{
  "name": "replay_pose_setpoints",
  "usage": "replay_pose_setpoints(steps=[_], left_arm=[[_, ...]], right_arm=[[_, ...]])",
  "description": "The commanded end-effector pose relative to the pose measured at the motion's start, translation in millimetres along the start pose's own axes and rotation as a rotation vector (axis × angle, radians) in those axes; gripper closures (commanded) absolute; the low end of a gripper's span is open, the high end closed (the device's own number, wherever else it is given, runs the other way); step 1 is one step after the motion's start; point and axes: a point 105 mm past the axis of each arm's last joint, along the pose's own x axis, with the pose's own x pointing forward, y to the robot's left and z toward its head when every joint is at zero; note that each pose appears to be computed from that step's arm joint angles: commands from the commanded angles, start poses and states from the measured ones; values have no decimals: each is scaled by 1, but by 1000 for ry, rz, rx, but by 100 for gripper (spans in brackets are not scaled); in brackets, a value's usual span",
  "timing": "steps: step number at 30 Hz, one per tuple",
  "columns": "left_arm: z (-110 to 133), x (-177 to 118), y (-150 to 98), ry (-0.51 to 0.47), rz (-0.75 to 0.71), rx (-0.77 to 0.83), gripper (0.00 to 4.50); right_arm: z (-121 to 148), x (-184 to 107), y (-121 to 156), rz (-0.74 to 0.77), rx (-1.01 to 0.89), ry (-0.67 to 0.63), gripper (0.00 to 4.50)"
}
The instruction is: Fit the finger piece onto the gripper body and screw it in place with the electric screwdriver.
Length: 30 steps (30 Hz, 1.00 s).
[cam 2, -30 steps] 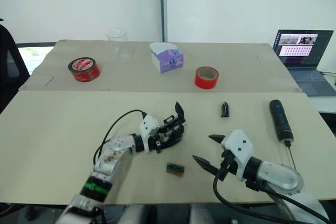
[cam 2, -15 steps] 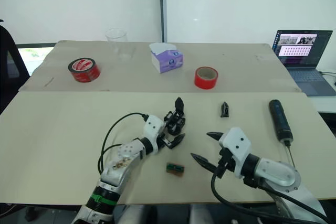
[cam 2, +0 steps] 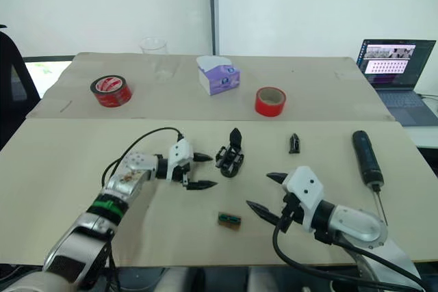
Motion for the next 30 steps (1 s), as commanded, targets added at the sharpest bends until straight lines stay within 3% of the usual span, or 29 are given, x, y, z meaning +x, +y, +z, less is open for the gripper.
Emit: replay_pose_setpoints(steps=[1,10,13,16,20,27,30], left_arm=[[6,10,2,-3,-51,97,2],[18,32,3,-54,-85,56,2],[20,35,-2,-92,-111,32,86],[20,34,-7,-122,-124,9,216],[24,34,-18,-165,-87,7,217],[40,35,-42,-183,247,-84,217],[42,39,-40,-173,372,-153,217]], right_arm=[[8,-2,0,-3,-34,-32,0],[7,-4,0,-13,-34,-25,0],[8,-4,1,-16,-33,-26,0],[9,-5,1,-22,-35,-30,0],[16,-5,1,-34,-42,-53,0],[23,-5,9,-7,-16,-81,0],[20,-6,13,6,-15,-66,0]])
